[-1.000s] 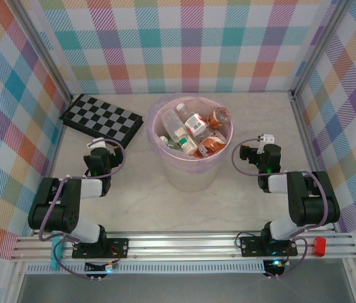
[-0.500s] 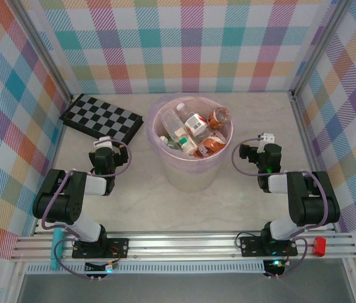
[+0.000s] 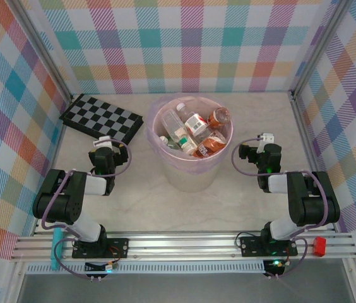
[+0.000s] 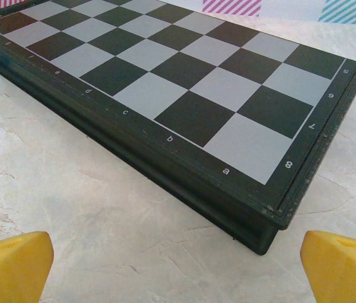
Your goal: Put the plastic bottles in the bin
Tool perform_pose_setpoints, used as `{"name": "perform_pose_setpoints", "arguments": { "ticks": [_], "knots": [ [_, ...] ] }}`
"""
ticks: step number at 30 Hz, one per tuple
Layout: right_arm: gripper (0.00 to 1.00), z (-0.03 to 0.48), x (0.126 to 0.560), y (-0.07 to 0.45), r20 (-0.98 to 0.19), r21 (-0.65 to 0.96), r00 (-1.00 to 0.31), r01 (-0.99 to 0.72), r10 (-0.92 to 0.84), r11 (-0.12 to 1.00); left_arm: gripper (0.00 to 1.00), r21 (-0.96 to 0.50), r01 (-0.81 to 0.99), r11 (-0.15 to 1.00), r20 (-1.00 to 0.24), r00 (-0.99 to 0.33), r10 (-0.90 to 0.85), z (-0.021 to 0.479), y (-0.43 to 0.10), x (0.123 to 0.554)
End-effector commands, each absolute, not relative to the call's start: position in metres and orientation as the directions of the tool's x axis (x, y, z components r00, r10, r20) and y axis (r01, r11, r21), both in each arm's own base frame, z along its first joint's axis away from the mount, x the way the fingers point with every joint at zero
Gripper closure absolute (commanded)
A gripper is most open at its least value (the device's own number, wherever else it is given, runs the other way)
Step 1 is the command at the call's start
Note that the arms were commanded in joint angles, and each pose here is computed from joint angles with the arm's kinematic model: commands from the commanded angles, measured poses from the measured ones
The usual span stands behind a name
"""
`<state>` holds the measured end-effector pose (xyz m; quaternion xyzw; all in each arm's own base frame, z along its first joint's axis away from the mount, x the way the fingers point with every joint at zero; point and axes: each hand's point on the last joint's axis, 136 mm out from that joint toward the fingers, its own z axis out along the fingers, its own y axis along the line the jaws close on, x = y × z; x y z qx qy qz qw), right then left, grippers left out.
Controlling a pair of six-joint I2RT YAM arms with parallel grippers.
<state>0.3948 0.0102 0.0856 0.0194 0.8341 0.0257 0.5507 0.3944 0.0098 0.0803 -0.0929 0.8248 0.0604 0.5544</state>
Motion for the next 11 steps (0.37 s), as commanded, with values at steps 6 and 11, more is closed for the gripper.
{"name": "perform_pose_setpoints", "arguments": {
  "ticks": [6, 11],
  "knots": [
    [0.0, 0.0897, 0.3985, 0.0128, -0.925, 0.064, -0.376, -0.017, 0.053, 0.998, 0.0, -0.005, -0.217, 0.976, -0.937, -0.339, -0.08, 0.0858, 0.0086, 0.395],
    [0.01, 0.0903, 0.3977, 0.013, -0.927, 0.065, -0.372, -0.019, 0.054, 0.998, 0.0, -0.005, -0.217, 0.976, -0.937, -0.34, -0.081, 0.0856, 0.0085, 0.3948]
  ]
}}
